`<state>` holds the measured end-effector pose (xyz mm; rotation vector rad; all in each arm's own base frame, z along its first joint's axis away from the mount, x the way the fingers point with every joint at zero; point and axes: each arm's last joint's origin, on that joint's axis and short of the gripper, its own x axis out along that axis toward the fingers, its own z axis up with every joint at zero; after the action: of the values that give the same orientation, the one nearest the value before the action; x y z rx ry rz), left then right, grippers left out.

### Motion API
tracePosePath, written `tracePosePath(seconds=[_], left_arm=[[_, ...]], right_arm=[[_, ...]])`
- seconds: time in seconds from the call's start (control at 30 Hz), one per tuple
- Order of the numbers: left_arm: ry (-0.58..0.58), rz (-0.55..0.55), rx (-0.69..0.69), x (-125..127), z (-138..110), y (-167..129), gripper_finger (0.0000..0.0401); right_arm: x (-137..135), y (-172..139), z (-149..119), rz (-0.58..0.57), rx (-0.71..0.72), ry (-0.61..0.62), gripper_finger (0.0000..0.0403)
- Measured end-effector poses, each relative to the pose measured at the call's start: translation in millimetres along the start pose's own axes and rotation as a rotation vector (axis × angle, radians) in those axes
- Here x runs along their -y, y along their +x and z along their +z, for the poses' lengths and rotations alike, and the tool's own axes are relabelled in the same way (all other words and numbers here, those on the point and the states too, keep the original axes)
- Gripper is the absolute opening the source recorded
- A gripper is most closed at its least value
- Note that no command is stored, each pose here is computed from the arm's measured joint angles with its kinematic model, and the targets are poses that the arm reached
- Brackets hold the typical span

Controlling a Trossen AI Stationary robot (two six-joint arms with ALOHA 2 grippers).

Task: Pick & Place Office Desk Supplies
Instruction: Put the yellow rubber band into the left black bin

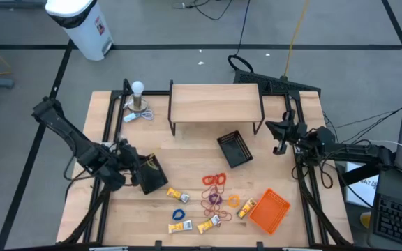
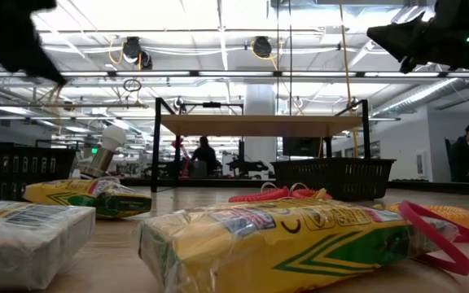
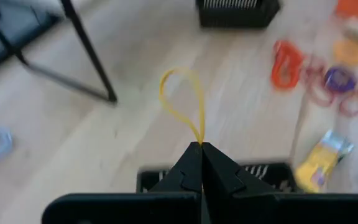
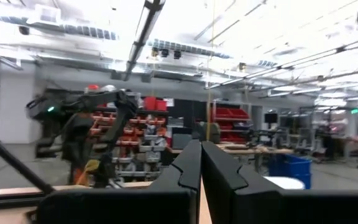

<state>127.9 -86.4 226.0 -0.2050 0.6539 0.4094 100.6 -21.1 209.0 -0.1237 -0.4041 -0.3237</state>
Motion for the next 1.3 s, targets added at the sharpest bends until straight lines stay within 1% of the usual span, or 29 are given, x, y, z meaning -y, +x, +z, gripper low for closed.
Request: tracePosePath(seconds=[0.13,0.3,0.5,0.6,0.83,1.03,1.2,1.3], left_arm=[[-0.041,0.010,-0.050,-5.3,-17.0,10.9,0.0000],[-0.071,-0.040,-0.127,-5.1,-26.0,17.6,0.0000],[-0.078,-0.096,-0.187,-2.3,-26.6,17.5,0.0000],[-0.083,-0.091,-0.184,-2.8,-26.0,18.2,0.0000],[-0.076,-0.082,-0.215,-6.0,-23.4,22.4,0.0000],[-0.078,-0.071,-0.215,-7.4,-22.2,23.9,0.0000],[-0.071,-0.088,-0.238,-6.9,-22.8,23.7,0.0000],[-0.073,-0.103,-0.261,-6.4,-23.4,23.5,0.0000]], right_arm=[[0.6,0.0,-1.2,-0.024,-0.015,0.023,0.0004],[0.6,0.1,-1.5,-0.024,-0.017,0.014,0.0004],[-0.2,1.3,-7.4,-0.018,-0.073,0.010,0.0004],[-0.6,1.8,-10.1,-0.016,-0.098,0.006,0.0004],[-0.6,2.3,-9.3,-0.017,-0.088,0.008,0.0004],[-0.6,2.4,-8.9,-0.017,-0.083,0.009,0.0004],[-0.2,2.6,-5.6,-0.022,-0.050,0.049,0.0004],[-0.2,2.6,-5.4,-0.022,-0.047,0.052,0.0004]])
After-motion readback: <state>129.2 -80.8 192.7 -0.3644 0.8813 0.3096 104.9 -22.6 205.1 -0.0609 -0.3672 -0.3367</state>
